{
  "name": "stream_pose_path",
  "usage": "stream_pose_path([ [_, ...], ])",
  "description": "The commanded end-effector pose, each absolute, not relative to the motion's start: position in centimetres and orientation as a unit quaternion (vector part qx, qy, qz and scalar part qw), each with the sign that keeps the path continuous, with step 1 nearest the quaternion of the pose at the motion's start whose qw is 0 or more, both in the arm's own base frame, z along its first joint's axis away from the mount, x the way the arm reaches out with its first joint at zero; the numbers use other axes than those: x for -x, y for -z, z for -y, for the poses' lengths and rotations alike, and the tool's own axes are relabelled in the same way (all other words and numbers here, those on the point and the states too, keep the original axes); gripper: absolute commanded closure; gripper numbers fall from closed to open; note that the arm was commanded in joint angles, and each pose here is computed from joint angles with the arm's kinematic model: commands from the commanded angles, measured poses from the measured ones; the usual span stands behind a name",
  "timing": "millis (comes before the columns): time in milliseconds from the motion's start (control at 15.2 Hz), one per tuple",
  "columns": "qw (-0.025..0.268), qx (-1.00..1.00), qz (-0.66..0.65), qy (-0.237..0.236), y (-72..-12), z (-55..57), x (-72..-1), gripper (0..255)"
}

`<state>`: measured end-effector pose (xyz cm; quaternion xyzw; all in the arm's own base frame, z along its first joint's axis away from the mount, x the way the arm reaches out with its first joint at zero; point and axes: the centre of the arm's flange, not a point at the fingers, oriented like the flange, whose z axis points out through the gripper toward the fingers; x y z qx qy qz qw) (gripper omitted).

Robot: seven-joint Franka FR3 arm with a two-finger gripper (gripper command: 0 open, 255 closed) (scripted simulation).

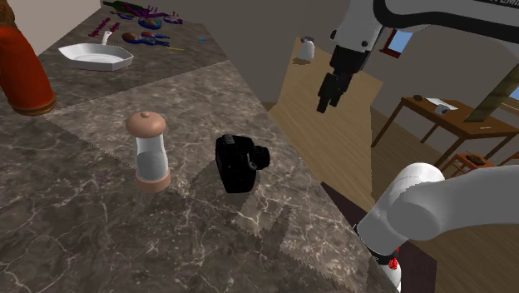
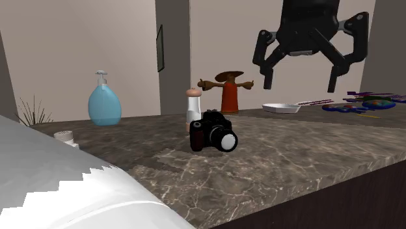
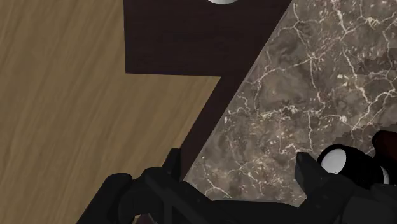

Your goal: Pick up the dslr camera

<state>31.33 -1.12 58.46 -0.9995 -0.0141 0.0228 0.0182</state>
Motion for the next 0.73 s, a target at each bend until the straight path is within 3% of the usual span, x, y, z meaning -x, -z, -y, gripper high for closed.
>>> stream_pose_path([
  [0, 0.018, 0.999, 0.014, -0.023, -58.5, 1.1, -31.3, 0],
  [660, 0.01, 0.943, 0.325, -0.064, -55.1, -9.8, -40.2, 0],
])
